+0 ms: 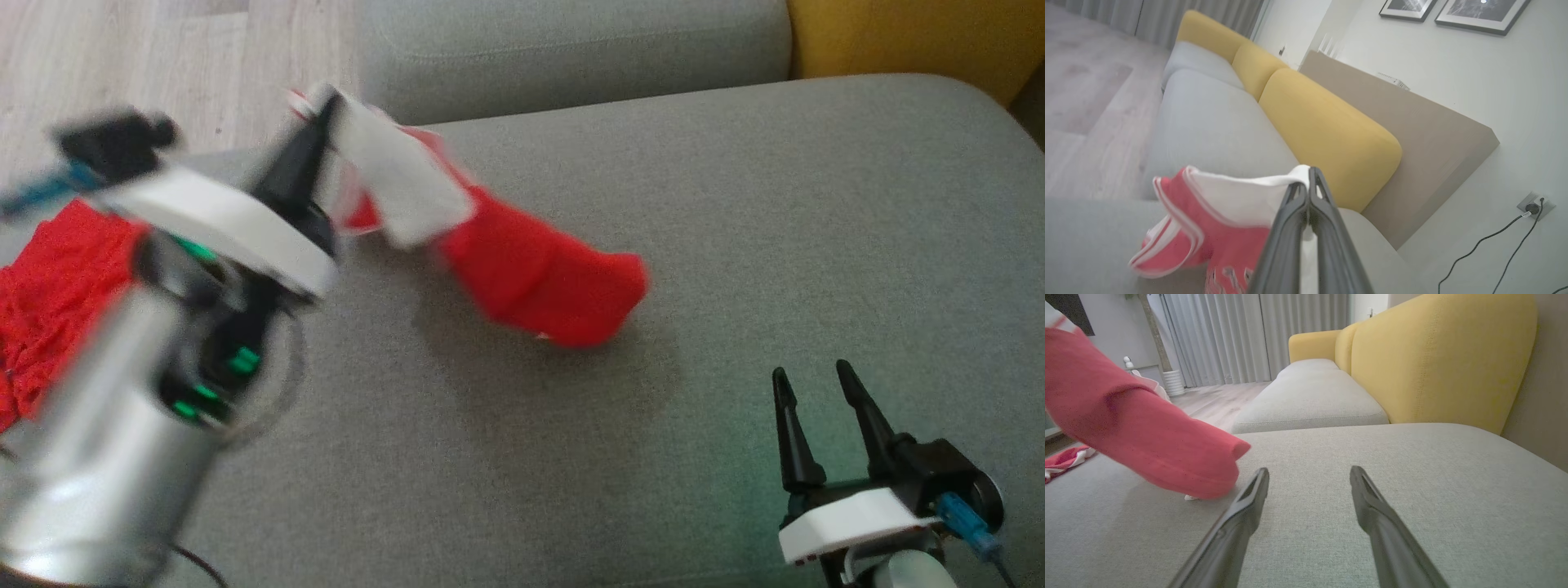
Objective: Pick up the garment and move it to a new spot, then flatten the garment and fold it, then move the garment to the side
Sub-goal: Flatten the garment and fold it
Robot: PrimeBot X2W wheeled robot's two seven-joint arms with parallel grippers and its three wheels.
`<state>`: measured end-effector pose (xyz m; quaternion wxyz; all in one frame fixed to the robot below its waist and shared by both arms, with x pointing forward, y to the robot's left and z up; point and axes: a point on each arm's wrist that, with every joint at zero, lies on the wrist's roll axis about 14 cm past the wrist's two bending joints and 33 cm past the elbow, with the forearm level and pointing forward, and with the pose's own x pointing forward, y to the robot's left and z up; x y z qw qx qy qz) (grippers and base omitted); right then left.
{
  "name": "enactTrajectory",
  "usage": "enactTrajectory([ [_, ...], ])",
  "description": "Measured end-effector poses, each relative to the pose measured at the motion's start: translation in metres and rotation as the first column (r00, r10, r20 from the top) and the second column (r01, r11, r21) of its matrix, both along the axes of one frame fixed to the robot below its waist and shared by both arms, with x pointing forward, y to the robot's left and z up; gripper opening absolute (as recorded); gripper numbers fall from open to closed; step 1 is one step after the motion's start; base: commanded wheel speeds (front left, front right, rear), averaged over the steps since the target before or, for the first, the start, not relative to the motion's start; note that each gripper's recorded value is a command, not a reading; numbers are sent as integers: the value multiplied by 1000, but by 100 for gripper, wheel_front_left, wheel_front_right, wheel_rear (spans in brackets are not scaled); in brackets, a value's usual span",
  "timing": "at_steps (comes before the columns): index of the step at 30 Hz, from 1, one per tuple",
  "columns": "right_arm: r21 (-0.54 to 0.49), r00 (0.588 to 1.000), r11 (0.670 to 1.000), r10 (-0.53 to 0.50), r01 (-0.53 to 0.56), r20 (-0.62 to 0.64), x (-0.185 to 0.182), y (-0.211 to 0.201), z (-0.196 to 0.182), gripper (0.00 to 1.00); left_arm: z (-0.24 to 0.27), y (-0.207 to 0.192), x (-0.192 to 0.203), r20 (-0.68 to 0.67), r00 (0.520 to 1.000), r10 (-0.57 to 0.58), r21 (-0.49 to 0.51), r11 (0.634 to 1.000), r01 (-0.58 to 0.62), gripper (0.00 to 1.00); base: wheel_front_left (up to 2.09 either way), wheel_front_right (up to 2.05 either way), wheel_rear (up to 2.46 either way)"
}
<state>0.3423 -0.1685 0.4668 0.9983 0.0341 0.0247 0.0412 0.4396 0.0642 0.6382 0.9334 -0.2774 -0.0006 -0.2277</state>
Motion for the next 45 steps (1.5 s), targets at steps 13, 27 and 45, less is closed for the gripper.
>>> enactTrajectory([
  [13, 20, 1000, 999, -25, 24, 11, -9, -5, 3, 100, 100, 26, 28, 148, 989, -8, 201, 979, -23, 0, 0, 0, 0],
  [27, 31, 995, 995, -97, 96, 15, -26, -24, 5, 100, -43, -116, 0, -231, 893, -386, 295, 847, 443, 0, 0, 0, 0],
  [45, 40, 966, 966, -253, 255, -47, -56, -63, -9, 100, -63, -276, -52, -188, 684, -704, 101, 679, 727, 69, 0, 0, 0],
])
